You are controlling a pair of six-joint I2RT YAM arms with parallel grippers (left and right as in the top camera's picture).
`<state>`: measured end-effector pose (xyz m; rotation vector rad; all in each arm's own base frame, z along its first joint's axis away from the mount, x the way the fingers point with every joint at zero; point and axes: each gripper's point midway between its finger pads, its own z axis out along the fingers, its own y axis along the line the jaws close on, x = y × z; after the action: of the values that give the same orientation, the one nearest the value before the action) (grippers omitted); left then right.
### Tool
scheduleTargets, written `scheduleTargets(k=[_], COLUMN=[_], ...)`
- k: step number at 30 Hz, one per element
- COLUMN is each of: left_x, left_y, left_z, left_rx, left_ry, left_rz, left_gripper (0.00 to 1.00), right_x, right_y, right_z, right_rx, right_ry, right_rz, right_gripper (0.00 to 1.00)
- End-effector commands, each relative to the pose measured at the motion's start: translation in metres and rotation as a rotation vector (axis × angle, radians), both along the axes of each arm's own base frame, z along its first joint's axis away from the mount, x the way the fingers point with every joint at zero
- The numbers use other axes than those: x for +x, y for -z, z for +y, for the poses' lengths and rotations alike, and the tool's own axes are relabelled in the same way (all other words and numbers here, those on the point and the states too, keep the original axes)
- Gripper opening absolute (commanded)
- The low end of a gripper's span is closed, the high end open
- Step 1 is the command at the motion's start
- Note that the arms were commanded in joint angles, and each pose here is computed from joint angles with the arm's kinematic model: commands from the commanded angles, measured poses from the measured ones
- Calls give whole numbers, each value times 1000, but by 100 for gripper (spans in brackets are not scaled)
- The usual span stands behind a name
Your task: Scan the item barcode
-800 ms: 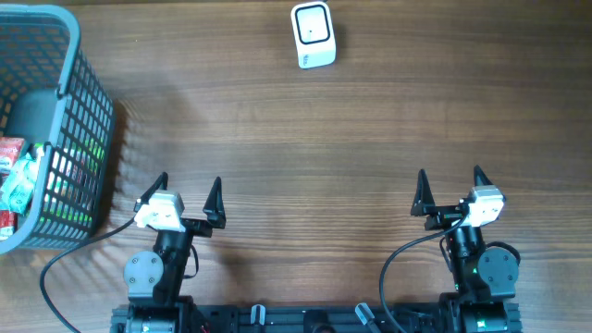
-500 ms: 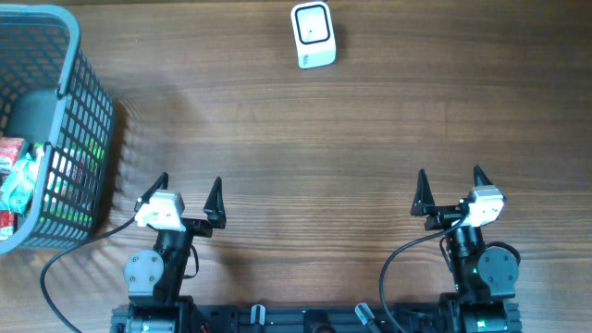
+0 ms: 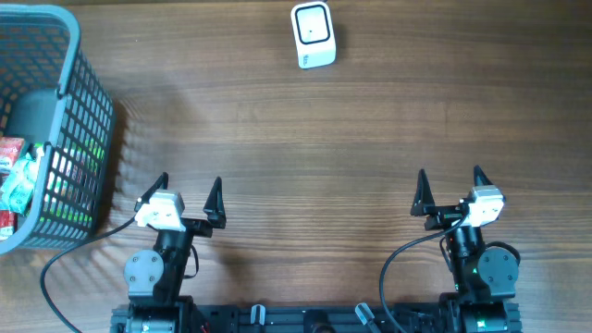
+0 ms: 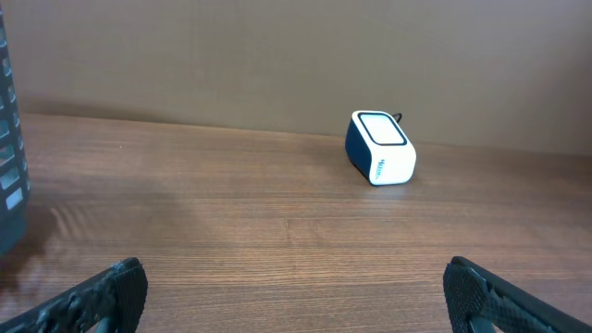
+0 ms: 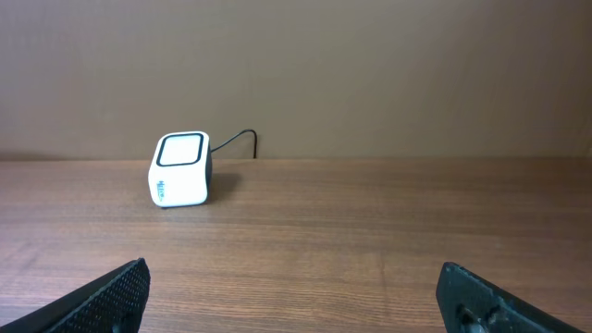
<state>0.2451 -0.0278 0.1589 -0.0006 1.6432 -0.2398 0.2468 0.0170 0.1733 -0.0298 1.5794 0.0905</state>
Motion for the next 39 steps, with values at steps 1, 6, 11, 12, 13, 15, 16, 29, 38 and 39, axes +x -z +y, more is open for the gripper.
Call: scheduleTargets(k=[1, 6, 11, 12, 13, 15, 16, 29, 38, 39], left_x=[-1, -1, -1, -1, -1, -1, -1, -1, 0, 0], left_y=[3, 3, 3, 3, 3, 3, 3, 3, 4, 4], left_z=[-6, -5, -6, -5, -5, -5, -6, -5, 4, 4], left_rx=[18, 18, 18, 18, 18, 18, 18, 18, 26, 26], left_ry=[32, 32, 32, 32, 32, 32, 32, 32, -21, -23], left_rz=[8, 8, 7, 8, 8, 8, 7, 8, 14, 14], left_gripper=[100, 100, 100, 100, 100, 100, 100, 100, 100, 100], right_x=[0, 0, 0, 0, 0, 0, 0, 0, 0, 0], right_y=[0, 0, 0, 0, 0, 0, 0, 0, 0, 0], right_z=[2, 2, 2, 2, 2, 2, 2, 2, 2, 2], right_rx=[-12, -12, -12, -12, -12, -12, -12, -12, -12, -12], right_ry=[-15, -15, -15, -15, -15, -15, -15, -15, -15, -15], right_rz=[-1, -1, -1, -1, -1, -1, -1, -1, -1, -1], right_gripper=[100, 99, 100, 100, 100, 100, 100, 100, 100, 100])
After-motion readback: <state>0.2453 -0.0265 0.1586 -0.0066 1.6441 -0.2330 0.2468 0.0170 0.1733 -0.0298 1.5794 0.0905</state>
